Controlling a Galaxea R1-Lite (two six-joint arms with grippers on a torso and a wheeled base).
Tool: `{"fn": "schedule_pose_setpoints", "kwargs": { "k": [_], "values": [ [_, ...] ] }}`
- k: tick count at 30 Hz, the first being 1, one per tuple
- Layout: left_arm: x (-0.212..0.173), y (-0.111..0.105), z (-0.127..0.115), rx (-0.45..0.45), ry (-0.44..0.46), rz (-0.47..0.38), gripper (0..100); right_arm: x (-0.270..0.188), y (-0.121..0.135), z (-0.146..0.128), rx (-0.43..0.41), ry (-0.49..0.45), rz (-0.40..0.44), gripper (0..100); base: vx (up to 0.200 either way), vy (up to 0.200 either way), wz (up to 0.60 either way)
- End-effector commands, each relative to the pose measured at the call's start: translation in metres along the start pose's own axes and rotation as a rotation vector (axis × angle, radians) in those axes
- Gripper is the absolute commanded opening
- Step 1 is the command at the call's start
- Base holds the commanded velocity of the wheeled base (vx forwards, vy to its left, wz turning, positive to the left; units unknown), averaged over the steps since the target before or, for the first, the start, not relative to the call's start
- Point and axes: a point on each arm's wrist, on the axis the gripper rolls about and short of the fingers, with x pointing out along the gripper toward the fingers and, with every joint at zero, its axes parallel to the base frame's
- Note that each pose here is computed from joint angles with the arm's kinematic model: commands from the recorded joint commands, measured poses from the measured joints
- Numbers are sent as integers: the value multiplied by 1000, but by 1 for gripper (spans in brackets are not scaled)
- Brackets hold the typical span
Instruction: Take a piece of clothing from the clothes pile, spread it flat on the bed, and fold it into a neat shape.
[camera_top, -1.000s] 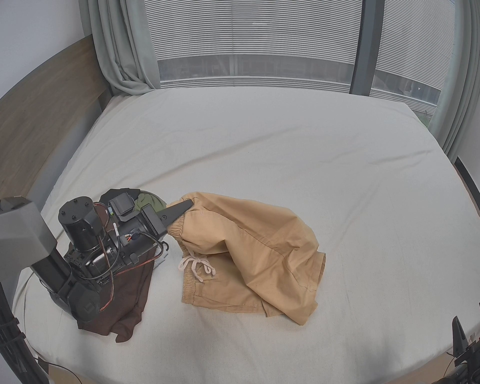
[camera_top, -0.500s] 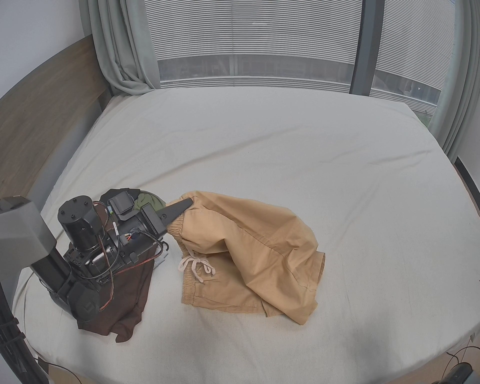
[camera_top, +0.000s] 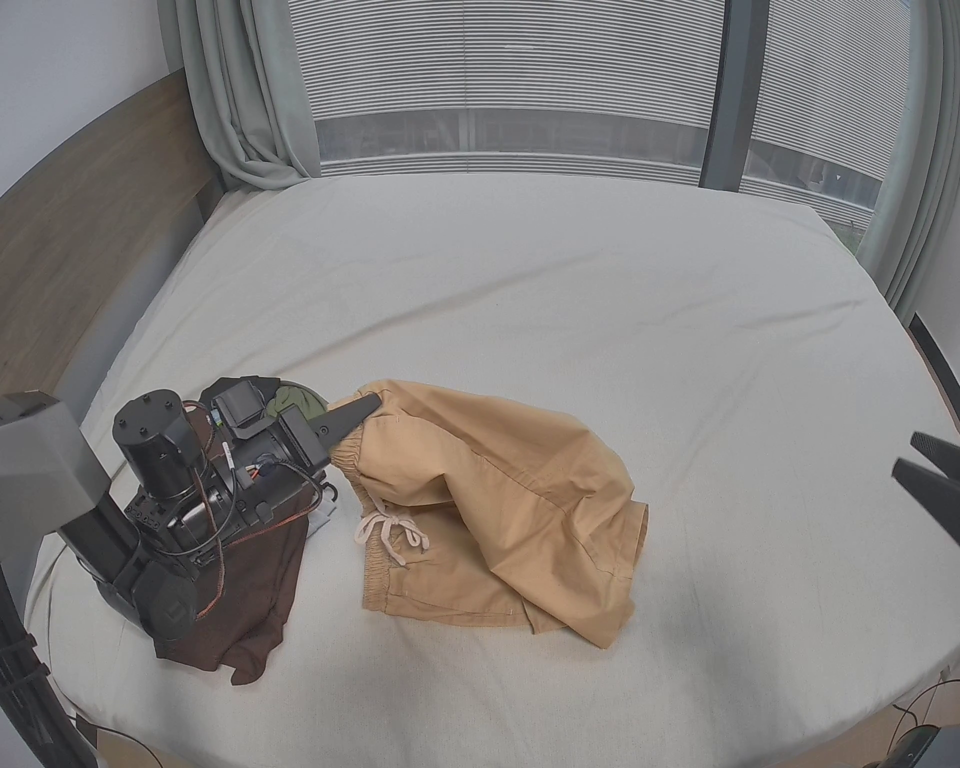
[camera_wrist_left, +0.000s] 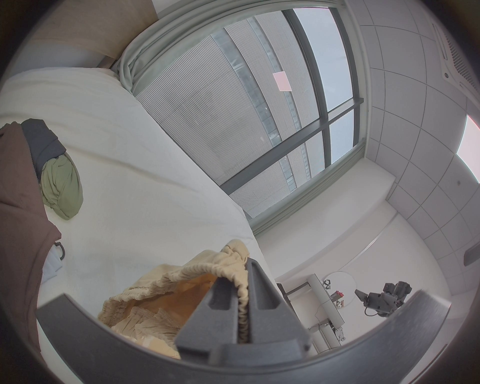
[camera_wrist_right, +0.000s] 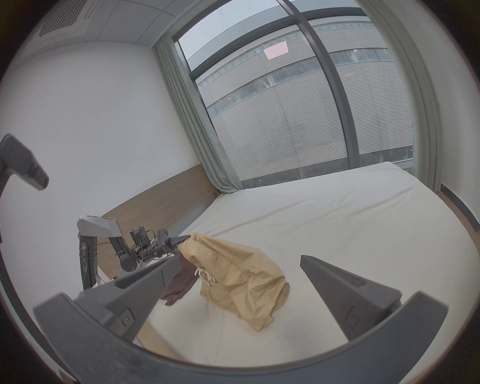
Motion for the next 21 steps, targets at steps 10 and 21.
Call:
{"fn": "schedule_pose_setpoints", "kwargs": {
  "k": [10, 21],
  "values": [
    [-5, -5, 8, 9, -20, -8, 0, 94, -26, -29, 85, 222, 26, 100, 0, 0, 0],
    [-5, 4, 7, 6, -18, 16, 0, 132, -41, -67, 161, 318, 24, 100, 0, 0, 0]
  ]
}}
